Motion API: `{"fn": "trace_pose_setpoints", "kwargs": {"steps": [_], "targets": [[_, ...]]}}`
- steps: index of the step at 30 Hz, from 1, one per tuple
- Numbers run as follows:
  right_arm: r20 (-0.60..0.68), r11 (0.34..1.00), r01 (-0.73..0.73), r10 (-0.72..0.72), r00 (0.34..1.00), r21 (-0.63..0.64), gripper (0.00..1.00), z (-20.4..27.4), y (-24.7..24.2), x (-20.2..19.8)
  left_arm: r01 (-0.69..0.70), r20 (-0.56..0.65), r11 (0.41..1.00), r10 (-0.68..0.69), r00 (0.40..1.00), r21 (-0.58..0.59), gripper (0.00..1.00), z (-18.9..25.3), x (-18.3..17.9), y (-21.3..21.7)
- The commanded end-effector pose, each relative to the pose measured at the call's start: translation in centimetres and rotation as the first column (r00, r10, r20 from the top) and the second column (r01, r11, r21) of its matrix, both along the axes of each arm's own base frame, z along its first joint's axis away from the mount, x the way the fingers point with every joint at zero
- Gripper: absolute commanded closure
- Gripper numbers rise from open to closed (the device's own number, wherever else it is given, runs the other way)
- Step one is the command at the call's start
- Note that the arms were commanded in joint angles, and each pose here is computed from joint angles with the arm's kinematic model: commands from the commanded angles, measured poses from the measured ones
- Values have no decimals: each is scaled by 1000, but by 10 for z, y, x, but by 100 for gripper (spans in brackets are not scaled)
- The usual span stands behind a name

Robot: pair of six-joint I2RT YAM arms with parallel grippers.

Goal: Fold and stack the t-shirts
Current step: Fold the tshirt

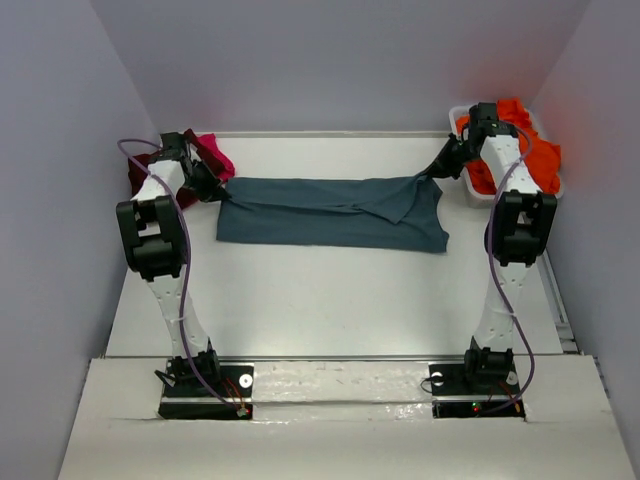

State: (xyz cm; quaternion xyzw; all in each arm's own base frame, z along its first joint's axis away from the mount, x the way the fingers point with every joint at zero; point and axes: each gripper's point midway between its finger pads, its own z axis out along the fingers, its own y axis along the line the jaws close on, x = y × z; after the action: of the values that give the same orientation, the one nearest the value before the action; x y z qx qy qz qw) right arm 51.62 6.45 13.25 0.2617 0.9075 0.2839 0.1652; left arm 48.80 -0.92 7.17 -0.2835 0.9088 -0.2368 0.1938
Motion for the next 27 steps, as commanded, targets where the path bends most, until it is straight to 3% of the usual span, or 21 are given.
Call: {"fn": "trace_pose_setpoints", "kwargs": {"steps": [1, 15, 20, 21, 23, 24, 27], "targets": [[50, 1000, 1, -1, 999, 14, 93, 16, -2, 14, -3, 45, 1000, 2, 999, 18, 94, 17, 13, 4], [49, 999, -2, 1, 999, 32, 93, -2, 0, 28, -3, 16, 1000, 3, 1000, 20, 94, 2, 19, 2], [48, 1000, -1, 0, 999, 31, 93, -7, -1, 31, -15, 11, 999, 15, 1000, 36, 88, -1, 19, 5], [49, 999, -5, 3, 999, 34, 93, -9, 0, 31, -9, 12, 999, 8, 1000, 41, 77, -1, 19, 1], [54, 999, -5, 3, 999, 36, 93, -8, 0, 32, -18, 20, 998, 17, 1000, 59, 71, 1, 20, 4], [59, 999, -7, 5, 998, 36, 93, -8, 0, 33, -25, 21, 998, 24, 999, 65, 61, 2, 21, 6], [67, 999, -10, 7, 998, 39, 93, -7, 1, 35, -33, 31, 996, 30, 999, 84, 45, 5, 22, 9]]}}
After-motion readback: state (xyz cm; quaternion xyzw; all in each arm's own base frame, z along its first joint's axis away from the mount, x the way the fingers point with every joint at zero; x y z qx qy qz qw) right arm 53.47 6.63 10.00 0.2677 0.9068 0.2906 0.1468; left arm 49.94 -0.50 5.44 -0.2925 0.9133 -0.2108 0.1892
